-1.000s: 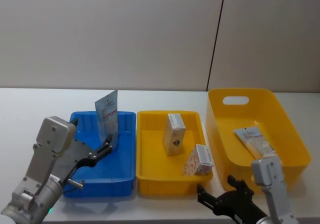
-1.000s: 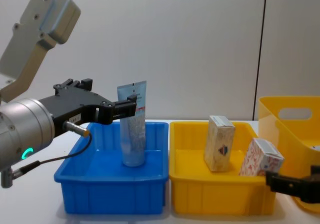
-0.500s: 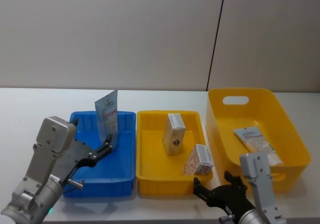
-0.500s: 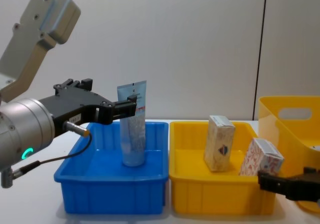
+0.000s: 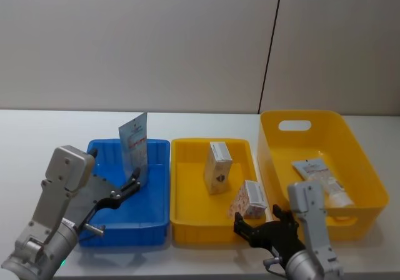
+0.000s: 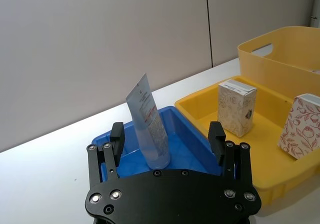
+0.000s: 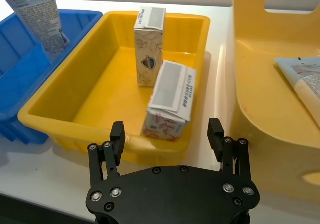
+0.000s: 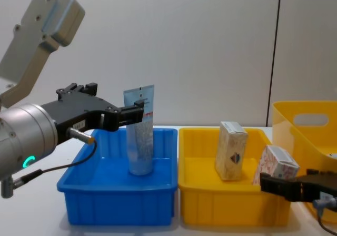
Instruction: Bimanual collaborative sorting of washing and personal care products
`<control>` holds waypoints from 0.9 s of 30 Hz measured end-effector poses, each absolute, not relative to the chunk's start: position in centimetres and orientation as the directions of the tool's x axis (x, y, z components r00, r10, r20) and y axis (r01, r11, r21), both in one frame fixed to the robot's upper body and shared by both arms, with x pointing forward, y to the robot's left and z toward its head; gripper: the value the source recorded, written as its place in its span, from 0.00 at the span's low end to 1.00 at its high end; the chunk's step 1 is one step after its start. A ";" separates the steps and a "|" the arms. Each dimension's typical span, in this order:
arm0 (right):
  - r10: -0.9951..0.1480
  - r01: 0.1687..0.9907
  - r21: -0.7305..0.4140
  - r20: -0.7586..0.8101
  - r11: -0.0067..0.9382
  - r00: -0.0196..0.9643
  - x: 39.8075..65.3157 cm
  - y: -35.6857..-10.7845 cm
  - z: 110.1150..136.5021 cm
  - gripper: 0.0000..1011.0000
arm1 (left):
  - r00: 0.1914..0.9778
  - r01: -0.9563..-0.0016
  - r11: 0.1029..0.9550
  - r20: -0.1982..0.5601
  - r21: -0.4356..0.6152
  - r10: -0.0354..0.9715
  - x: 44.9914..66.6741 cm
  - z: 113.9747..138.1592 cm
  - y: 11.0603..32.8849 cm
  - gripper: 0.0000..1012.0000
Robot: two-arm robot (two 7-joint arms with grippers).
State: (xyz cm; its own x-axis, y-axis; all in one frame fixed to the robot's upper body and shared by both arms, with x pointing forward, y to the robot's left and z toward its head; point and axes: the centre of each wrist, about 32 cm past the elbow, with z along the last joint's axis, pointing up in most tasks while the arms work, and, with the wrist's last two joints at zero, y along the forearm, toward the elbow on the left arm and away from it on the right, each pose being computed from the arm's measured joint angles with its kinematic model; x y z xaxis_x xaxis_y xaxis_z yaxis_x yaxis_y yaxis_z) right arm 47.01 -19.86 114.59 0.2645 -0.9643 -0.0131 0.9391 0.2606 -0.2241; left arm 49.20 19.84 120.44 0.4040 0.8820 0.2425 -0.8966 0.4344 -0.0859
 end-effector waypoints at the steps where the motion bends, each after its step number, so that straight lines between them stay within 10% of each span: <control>1: -0.964 0.939 -0.224 -0.011 0.262 0.267 47.3 -19.7 114.5 0.99 | 0.404 -0.897 0.434 0.242 -0.086 0.882 49.2 120.4 19.8 0.99; 27: -0.958 0.937 -0.211 0.010 0.277 0.286 48.6 -18.0 114.4 0.91 | 0.404 -0.897 0.434 0.242 -0.086 0.882 49.2 120.4 19.8 0.99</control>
